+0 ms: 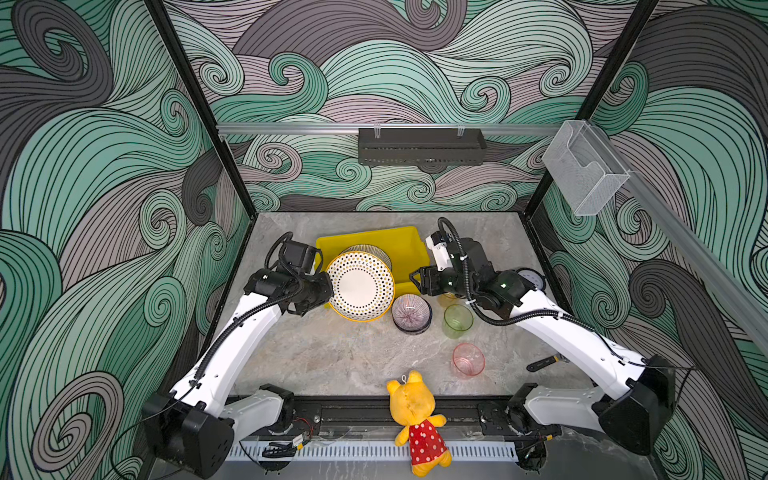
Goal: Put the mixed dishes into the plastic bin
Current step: 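Carry the upright polka-dot plate with the left gripper over the yellow bin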
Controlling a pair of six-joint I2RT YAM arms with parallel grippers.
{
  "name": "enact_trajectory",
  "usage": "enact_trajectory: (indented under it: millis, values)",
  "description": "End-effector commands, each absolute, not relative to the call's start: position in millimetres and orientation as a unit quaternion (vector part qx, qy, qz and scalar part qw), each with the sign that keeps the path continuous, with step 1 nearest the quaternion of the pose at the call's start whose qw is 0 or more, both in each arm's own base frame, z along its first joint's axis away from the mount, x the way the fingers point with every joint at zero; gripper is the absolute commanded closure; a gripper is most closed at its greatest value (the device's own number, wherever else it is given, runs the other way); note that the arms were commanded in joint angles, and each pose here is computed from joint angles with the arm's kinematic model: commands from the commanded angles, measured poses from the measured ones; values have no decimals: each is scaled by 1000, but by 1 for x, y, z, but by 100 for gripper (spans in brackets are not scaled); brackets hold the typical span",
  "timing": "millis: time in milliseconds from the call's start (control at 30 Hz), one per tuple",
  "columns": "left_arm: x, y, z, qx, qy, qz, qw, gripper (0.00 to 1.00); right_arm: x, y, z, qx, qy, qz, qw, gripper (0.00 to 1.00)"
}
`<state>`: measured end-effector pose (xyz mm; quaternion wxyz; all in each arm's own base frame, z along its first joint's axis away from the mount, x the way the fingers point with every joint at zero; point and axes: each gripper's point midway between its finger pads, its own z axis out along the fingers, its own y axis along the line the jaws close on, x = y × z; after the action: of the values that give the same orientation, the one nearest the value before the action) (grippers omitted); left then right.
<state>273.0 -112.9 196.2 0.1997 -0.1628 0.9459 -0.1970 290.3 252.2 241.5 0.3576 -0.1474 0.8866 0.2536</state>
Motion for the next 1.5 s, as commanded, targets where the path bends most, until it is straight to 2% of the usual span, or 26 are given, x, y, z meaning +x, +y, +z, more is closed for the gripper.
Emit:
enact_trajectory:
  millis: [0, 533, 933, 1467]
  values:
    - [313, -131, 255, -138, 910, -265, 288, 100, 290, 243, 245, -146, 883, 245, 372, 36]
    - [362, -135, 260, -146, 897, -280, 308, 100, 287, 237, 245, -146, 887, 239, 367, 36]
    - [387, -122, 244, -170, 895, -281, 301, 100, 282, 233, 245, -148, 889, 237, 364, 35]
    - [417, -123, 207, -193, 912, -264, 249, 100, 281, 240, 234, -152, 902, 238, 328, 35]
